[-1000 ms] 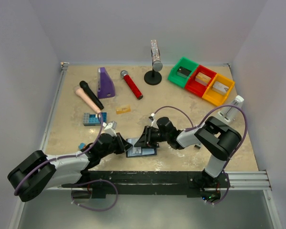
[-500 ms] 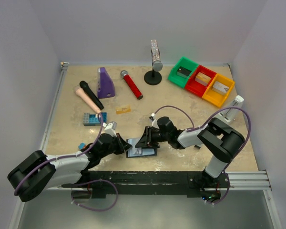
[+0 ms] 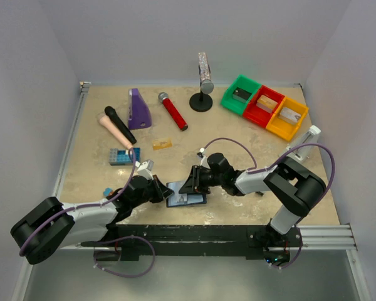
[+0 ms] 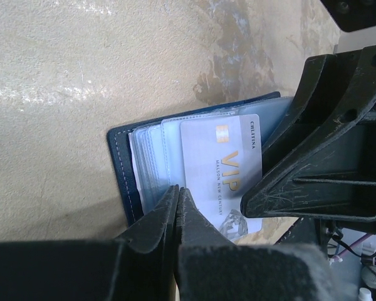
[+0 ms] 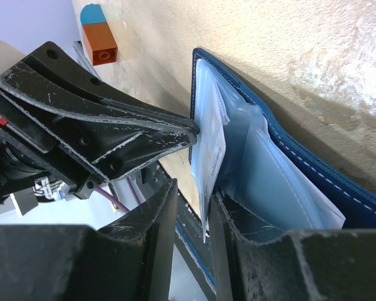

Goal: Take the credit cards out of the card holder
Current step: Remove the credit card from the card holder.

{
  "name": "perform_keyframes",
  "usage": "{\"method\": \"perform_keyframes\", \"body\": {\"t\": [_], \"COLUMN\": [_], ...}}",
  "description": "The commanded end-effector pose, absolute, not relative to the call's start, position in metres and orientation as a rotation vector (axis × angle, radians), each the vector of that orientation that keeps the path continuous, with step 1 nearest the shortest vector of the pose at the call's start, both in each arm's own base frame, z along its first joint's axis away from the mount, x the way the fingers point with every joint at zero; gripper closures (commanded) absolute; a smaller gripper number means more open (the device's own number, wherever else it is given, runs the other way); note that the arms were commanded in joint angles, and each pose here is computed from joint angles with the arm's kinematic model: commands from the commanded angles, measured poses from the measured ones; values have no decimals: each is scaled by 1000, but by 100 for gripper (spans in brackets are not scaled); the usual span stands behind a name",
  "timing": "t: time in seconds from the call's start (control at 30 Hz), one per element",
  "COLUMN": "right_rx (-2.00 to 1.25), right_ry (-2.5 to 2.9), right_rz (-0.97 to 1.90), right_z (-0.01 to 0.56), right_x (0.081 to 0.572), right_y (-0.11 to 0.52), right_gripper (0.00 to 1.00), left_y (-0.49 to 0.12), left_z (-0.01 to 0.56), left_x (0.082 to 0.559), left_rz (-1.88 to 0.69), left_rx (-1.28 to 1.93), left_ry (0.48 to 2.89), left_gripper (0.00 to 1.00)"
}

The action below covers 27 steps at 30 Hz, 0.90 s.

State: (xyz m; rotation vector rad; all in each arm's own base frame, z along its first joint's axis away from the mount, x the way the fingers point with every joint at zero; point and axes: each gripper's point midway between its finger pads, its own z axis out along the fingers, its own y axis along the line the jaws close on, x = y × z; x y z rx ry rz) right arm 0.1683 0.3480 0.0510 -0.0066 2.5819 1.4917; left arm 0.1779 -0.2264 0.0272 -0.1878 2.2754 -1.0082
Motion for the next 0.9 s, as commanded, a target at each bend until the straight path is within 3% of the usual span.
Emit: {"method": "perform_keyframes", "body": {"t": [0.0, 0.87], "right_rx": [-59, -43], "right_ry": [2518, 2518], "right_rz": [1514, 1468], "right_z": [65, 64], "right_x": [170, 169], "right_y": [351, 342], "right_gripper": [71, 78], "left_y": [-205, -196], "left_z": [-9, -18], "left_x": [158, 157], "left_rz": [-887, -843], "left_rx": [-187, -218], "left_ry": [2406, 2409], "left_gripper": [100, 100]}}
